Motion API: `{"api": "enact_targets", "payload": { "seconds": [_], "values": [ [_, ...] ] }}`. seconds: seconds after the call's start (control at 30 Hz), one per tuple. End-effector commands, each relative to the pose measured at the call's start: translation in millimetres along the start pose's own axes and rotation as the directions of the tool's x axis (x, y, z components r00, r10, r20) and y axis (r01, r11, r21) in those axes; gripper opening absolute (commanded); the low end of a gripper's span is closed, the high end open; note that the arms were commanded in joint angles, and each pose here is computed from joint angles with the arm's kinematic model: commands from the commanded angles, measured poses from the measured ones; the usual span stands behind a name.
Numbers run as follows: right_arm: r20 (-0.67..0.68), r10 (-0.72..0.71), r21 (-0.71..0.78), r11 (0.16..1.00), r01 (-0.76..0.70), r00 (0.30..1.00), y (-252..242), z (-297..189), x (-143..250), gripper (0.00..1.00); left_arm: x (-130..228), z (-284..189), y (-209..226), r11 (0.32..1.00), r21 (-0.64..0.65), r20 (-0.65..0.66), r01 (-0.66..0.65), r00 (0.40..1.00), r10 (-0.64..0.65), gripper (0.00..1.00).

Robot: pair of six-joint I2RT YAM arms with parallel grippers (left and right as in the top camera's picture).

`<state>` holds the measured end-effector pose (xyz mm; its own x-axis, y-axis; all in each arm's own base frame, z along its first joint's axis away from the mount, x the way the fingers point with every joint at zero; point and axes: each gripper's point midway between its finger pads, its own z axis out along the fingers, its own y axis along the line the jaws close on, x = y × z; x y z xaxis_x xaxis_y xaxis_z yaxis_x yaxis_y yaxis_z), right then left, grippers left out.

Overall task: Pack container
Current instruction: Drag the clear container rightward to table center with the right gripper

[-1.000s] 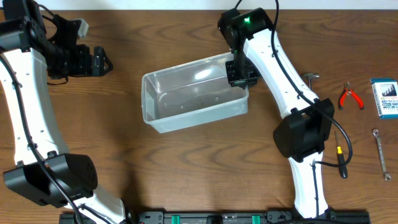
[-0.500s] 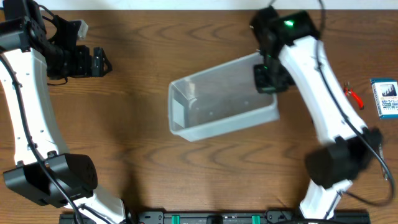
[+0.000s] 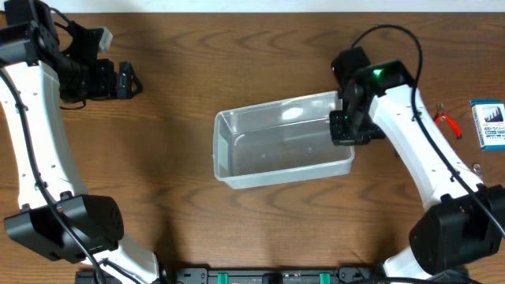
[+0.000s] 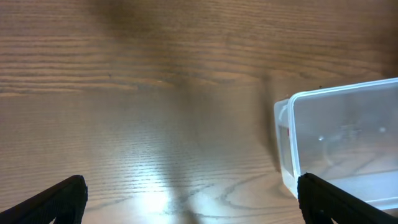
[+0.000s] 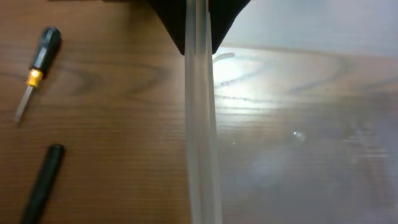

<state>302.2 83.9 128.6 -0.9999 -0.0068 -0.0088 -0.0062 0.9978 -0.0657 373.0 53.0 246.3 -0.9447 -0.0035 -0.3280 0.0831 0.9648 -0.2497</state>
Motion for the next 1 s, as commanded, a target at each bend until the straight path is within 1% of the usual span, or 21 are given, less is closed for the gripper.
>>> {"api": "enact_targets", "payload": {
  "seconds": [0.0, 0.17, 0.3, 0.43, 0.57, 0.77, 0.97],
  "values": [
    [0.008, 0.004, -0.015, 1.000, -0.004, 1.000, -2.7, 3.4, 2.4, 0.01, 3.6, -0.6, 1.4, 1.000, -0.006, -0.011, -0.006, 1.000, 0.005, 0.98],
    [-0.020, 0.039, 0.044, 0.998, -0.039, 0.999, -25.5, 15.0, 7.5, 0.01, 4.6, -0.6, 1.0, 1.000, -0.004, -0.015, -0.004, 1.000, 0.004, 0.98],
    [-0.035, 0.068, 0.049, 0.997, -0.066, 0.997, -41.4, 21.8, 8.2, 0.01, 4.6, -0.6, 1.0, 1.000, -0.004, -0.015, -0.004, 1.000, 0.004, 0.98],
    [-0.017, 0.084, 0.037, 0.996, -0.083, 0.996, -51.6, 23.9, 1.2, 0.01, 4.7, -0.6, 1.0, 1.000, -0.004, -0.015, -0.004, 1.000, 0.004, 0.98],
    [0.008, 0.048, -0.002, 0.999, -0.048, 0.999, -45.7, 24.5, -6.3, 0.02, 4.8, -0.6, 1.0, 1.000, -0.004, -0.016, -0.004, 1.000, 0.004, 0.98],
    [0.032, 0.044, -0.018, 0.999, -0.043, 0.999, -41.7, 25.8, -12.2, 0.03, 5.0, -0.6, 0.9, 1.000, -0.004, -0.016, -0.003, 1.000, 0.003, 0.98],
    [0.033, 0.044, -0.100, 0.994, -0.040, 0.999, -26.8, 34.1, -12.9, 0.03, 5.7, -0.6, 0.7, 1.000, -0.003, -0.019, -0.002, 1.000, 0.002, 0.98]
  ]
}}
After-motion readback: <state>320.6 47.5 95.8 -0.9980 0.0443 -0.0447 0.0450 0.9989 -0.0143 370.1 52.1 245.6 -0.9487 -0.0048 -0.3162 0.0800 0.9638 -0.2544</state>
